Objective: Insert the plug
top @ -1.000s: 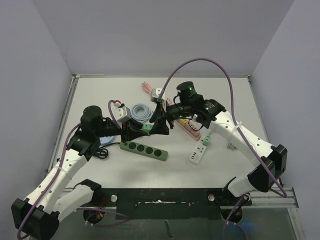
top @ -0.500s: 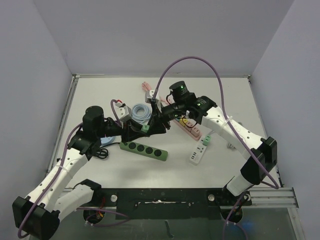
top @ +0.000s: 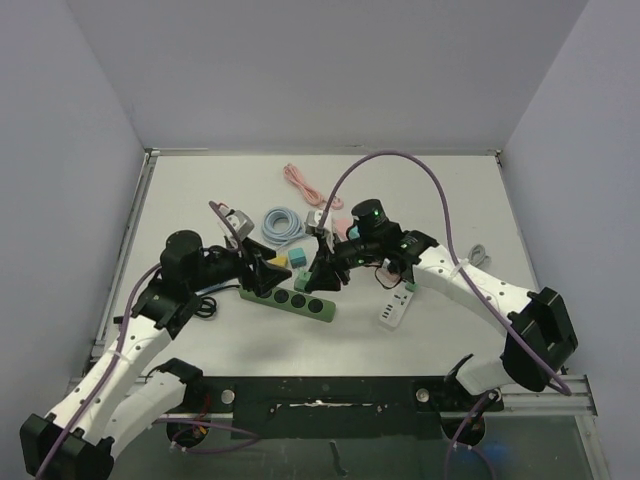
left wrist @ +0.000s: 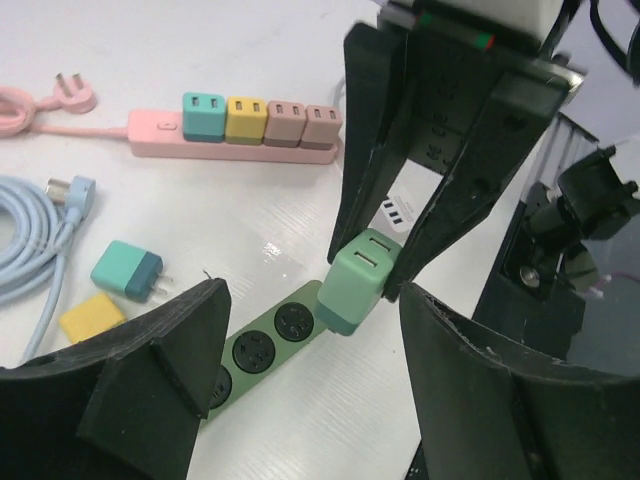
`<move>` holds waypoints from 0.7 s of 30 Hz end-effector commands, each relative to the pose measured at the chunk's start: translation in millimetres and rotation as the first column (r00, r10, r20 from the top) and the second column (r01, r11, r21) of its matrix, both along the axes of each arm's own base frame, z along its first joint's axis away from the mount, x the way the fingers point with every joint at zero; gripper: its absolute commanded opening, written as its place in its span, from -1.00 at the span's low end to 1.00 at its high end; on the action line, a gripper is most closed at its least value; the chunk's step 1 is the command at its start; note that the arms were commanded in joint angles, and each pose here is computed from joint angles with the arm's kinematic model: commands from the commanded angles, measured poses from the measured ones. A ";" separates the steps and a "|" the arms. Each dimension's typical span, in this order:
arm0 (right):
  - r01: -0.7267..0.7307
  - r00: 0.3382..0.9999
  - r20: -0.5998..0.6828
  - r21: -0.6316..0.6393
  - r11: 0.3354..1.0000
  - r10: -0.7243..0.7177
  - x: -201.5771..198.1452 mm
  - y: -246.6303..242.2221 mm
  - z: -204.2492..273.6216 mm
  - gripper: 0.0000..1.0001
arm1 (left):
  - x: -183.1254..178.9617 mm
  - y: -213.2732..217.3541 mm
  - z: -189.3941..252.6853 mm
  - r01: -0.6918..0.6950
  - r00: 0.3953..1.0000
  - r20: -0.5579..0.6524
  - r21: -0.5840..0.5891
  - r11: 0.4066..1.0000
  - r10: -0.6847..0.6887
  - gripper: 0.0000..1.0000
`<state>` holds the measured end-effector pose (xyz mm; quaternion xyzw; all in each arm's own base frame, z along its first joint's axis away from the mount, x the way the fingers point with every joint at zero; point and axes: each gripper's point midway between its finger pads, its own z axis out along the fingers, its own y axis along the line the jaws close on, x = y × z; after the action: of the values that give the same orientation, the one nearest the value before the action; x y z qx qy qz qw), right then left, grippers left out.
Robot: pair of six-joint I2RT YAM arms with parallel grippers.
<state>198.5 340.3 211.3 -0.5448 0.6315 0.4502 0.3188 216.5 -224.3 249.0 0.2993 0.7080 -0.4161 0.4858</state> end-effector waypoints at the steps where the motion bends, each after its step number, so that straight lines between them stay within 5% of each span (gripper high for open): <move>1: 0.182 0.980 0.067 0.096 0.979 -0.189 33.8 -1.6 9.3 -1.00 | 9.9 19.0 3.1 -0.232 0.970 -0.094 -0.098 0.968 0.223 0.35; 11: 0.250 0.965 0.098 -0.080 0.965 -0.241 36.0 -16.9 -64.2 -1.00 | -5.3 64.5 -18.9 -0.512 0.837 -0.274 -0.085 0.855 0.474 0.36; 21: 0.266 0.962 0.129 -0.228 0.937 -0.242 36.9 -17.3 -111.8 -1.00 | -9.8 84.6 -12.6 -0.583 0.803 -0.226 -0.106 0.806 0.551 0.36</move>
<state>219.0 320.5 102.2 -0.5074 0.7338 0.3288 0.3097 201.2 -151.1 235.0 0.0169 0.7702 -0.3585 0.5273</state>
